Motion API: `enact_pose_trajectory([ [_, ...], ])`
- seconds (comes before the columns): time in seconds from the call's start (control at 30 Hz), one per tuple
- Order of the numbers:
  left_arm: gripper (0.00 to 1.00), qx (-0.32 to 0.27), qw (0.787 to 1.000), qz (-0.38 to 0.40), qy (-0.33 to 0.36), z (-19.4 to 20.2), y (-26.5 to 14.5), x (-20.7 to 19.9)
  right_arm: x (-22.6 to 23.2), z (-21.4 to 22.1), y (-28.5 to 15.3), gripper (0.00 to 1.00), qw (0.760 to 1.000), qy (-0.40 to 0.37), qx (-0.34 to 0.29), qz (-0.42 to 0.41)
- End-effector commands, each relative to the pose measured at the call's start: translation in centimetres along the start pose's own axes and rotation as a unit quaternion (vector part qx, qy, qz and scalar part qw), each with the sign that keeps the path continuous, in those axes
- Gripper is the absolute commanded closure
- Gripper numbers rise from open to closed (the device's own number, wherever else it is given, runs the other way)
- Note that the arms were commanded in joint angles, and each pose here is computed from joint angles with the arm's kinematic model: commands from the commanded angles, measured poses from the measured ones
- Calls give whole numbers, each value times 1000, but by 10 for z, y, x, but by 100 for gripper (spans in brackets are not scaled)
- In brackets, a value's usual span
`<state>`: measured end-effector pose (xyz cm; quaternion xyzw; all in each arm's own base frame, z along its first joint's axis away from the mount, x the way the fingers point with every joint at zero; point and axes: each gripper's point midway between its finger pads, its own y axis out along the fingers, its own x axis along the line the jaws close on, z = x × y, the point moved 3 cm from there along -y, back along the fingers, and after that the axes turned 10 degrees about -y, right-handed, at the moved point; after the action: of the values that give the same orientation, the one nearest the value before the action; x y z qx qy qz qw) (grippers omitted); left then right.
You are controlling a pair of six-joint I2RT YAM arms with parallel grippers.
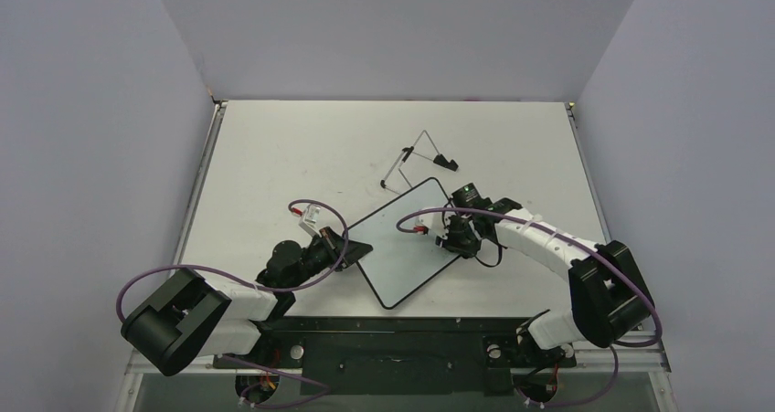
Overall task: Erase the whiteboard
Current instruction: Erase the whiteboard at the center of the board.
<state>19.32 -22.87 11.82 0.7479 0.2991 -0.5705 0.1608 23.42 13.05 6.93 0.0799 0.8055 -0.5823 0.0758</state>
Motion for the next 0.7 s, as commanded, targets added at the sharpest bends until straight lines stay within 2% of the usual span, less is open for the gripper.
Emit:
enact_pose_trajectory([
  [0.0,100,-25,993,111,21,-15,2,-55,-5,-6,0,100,1000,11,-13,8],
  [0.23,100,-26,994,107,27,-16,1,-55,-25,-11,-20,100,994,79,-75,28],
  [0.4,100,-26,994,107,28,-16,0,-56,-19,-6,-13,100,994,84,-64,14],
  [0.5,100,-26,993,108,28,-16,0,-56,-1,-10,-5,100,997,46,-58,-24],
  [0.67,100,-28,993,109,27,-17,0,-57,41,-36,-2,100,993,-71,-62,-78],
])
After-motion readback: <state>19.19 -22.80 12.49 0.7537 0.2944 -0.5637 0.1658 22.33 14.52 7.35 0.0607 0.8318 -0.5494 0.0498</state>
